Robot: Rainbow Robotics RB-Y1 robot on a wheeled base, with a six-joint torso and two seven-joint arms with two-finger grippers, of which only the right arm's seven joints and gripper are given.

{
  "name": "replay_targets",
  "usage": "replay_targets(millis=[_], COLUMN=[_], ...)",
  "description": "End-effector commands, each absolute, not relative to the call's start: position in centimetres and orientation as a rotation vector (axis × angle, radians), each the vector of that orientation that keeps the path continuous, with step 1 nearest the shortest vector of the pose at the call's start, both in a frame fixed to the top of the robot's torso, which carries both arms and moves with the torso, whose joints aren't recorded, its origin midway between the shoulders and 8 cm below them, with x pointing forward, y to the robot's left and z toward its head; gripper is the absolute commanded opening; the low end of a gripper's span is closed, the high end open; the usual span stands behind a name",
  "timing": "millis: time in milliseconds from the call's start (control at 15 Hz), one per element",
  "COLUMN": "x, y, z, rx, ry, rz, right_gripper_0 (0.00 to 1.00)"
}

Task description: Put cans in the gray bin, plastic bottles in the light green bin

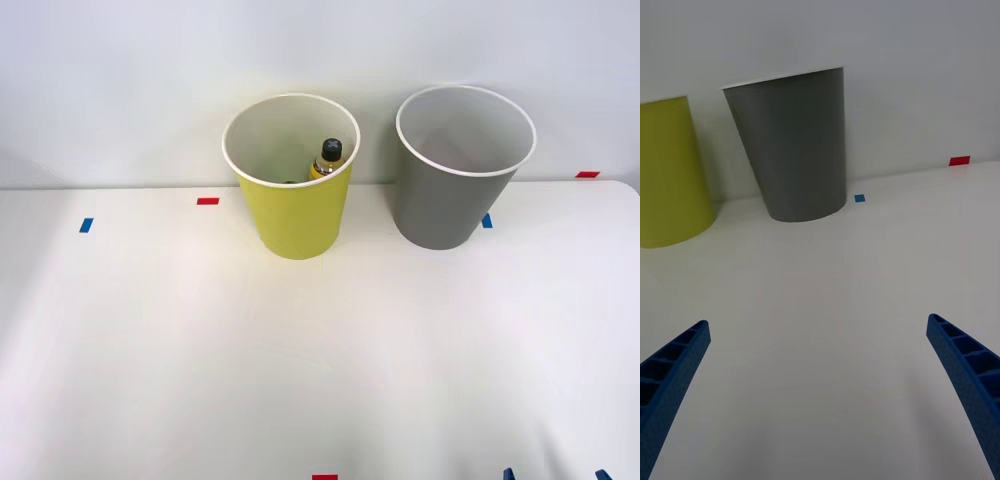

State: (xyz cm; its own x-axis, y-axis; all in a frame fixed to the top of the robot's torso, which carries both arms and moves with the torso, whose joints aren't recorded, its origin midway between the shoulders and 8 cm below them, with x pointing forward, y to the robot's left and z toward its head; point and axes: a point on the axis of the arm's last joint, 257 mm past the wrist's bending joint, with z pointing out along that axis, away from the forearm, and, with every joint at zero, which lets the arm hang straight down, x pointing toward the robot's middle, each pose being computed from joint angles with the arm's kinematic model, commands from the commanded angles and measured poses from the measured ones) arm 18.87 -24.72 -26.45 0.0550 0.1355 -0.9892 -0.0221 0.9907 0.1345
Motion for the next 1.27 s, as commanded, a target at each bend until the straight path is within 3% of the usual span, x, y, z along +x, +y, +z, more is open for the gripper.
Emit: replay_targets(millis=[67,1267], x=[18.87,18.87], y=[-24.72,-24.72], z=[-26.45,-26.45], rx=[0.091,0.091], ry=[1.512,1.512], rz=[0.12,0.12], right_gripper_0=[1.0,1.0])
